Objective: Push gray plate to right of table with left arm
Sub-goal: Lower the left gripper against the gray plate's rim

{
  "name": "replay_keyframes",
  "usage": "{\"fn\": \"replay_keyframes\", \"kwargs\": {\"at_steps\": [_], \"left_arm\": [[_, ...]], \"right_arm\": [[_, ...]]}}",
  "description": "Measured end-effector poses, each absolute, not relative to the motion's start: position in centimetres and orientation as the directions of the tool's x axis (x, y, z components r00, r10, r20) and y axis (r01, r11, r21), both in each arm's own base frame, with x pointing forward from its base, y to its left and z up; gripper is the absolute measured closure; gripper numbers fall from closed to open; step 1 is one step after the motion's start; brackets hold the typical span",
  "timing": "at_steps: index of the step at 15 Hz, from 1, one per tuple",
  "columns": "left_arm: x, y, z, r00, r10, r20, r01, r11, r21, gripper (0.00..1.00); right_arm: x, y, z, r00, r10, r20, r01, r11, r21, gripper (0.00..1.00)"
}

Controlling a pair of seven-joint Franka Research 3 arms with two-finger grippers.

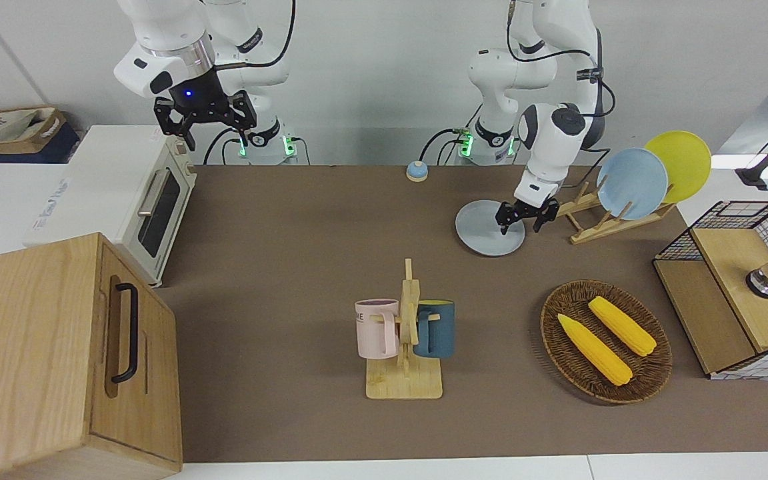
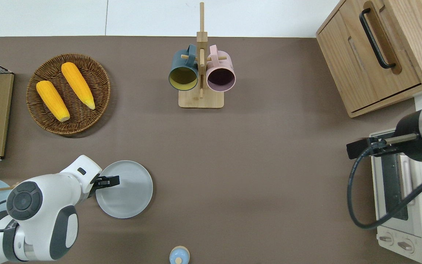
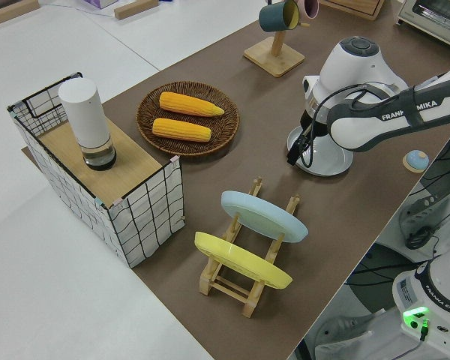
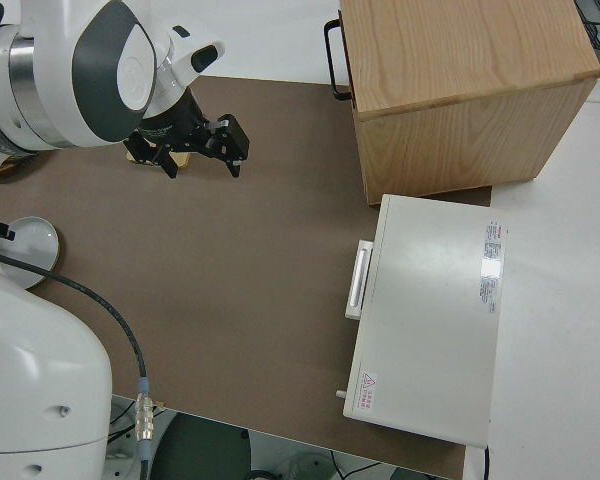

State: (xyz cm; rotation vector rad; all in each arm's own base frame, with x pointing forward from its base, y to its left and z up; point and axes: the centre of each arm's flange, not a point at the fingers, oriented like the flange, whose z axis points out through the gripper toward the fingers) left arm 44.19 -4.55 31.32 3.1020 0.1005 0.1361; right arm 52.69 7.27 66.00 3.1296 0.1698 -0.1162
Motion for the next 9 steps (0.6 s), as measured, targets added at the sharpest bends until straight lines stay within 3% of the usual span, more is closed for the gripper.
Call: {"fn": "replay_keyframes", "kwargs": {"at_steps": [1,2,4,7,9], "left_arm": [[44.2,-4.6,31.0,0.994,0.066,0.085,0.063,-0.997,0.037,0.02],[44.3,-4.6,30.7,0.994,0.066,0.082,0.064,-0.997,0.037,0.09],[44.3,-4.6,30.2,0.995,0.065,0.076,0.062,-0.997,0.035,0.1],[44.3,-4.8,30.0,0.995,0.061,0.074,0.059,-0.998,0.034,0.41],[44.3,-4.8,30.0,0.995,0.061,0.075,0.058,-0.998,0.035,0.45]], "right_arm": [[52.7,7.3,66.0,0.991,0.108,-0.074,0.108,-0.994,0.001,0.01],[52.7,7.3,66.0,0.991,0.108,-0.074,0.108,-0.994,0.001,0.01],[52.7,7.3,66.0,0.991,0.108,-0.074,0.108,-0.994,0.001,0.01],[52.7,7.3,66.0,0.991,0.108,-0.074,0.108,-0.994,0.001,0.01],[52.7,7.3,66.0,0.991,0.108,-0.074,0.108,-0.994,0.001,0.01]]}}
